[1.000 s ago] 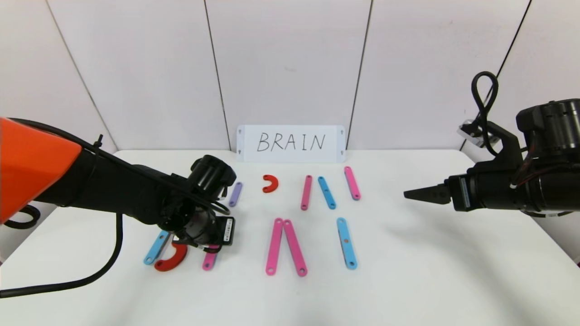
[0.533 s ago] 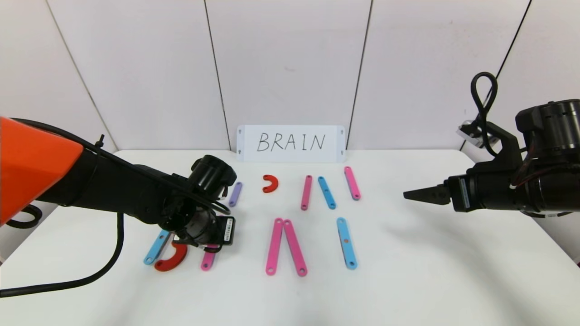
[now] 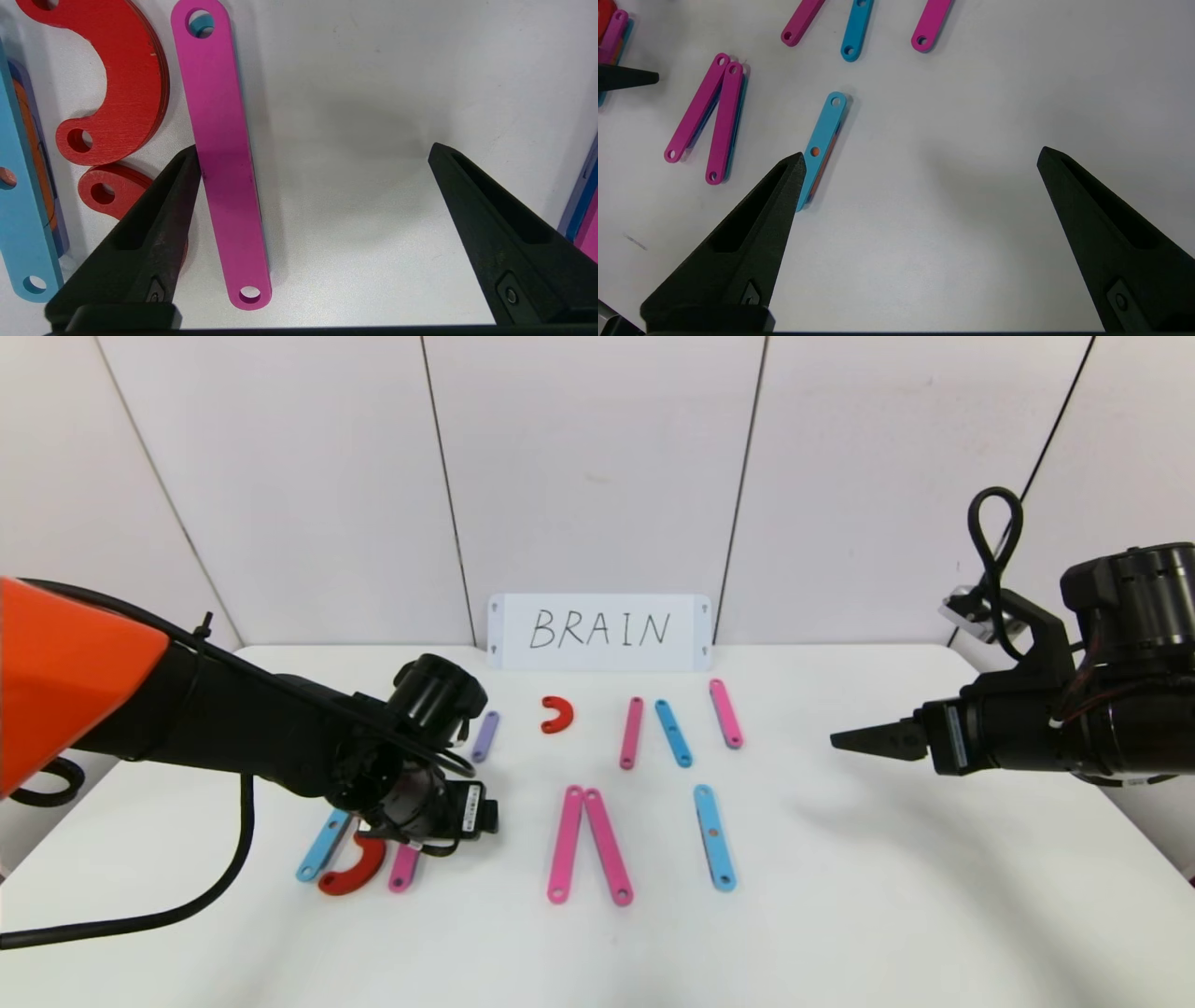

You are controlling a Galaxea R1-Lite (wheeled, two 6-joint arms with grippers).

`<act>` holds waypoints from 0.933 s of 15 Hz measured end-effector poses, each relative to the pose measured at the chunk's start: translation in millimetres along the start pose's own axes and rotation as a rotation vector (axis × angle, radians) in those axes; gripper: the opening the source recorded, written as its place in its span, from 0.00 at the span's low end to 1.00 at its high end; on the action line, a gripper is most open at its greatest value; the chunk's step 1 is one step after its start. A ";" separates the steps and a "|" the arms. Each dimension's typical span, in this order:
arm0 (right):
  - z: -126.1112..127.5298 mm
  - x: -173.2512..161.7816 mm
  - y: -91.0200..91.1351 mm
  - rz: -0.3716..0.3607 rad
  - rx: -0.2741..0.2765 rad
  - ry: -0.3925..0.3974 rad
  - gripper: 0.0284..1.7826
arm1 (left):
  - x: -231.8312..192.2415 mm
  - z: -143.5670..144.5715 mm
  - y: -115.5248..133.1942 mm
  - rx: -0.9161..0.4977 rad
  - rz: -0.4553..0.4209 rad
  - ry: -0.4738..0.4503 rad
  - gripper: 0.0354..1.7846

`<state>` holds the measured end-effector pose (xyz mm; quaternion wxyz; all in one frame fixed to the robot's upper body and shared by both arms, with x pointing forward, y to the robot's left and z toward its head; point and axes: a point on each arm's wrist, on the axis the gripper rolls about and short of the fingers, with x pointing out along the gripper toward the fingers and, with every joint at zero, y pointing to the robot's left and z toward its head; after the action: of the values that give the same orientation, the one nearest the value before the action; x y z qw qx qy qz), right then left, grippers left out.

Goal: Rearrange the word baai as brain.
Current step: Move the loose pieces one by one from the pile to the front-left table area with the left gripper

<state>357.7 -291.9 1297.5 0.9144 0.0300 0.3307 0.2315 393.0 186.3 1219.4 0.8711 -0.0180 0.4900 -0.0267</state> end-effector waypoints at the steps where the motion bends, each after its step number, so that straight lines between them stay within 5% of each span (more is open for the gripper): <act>1: 0.0 0.0 0.0 0.000 0.000 0.000 0.97 | -0.5 0.0 -0.8 -0.002 -0.002 -0.001 0.97; 14: 0.4 -0.4 -0.1 -0.002 0.000 -0.002 0.97 | -8.2 -2.2 -3.6 -0.009 -0.022 0.002 0.98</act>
<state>357.7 -292.1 1298.0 0.9150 0.0300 0.3299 0.2304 386.7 183.2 1225.5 0.8703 -0.0274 0.4906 -0.0342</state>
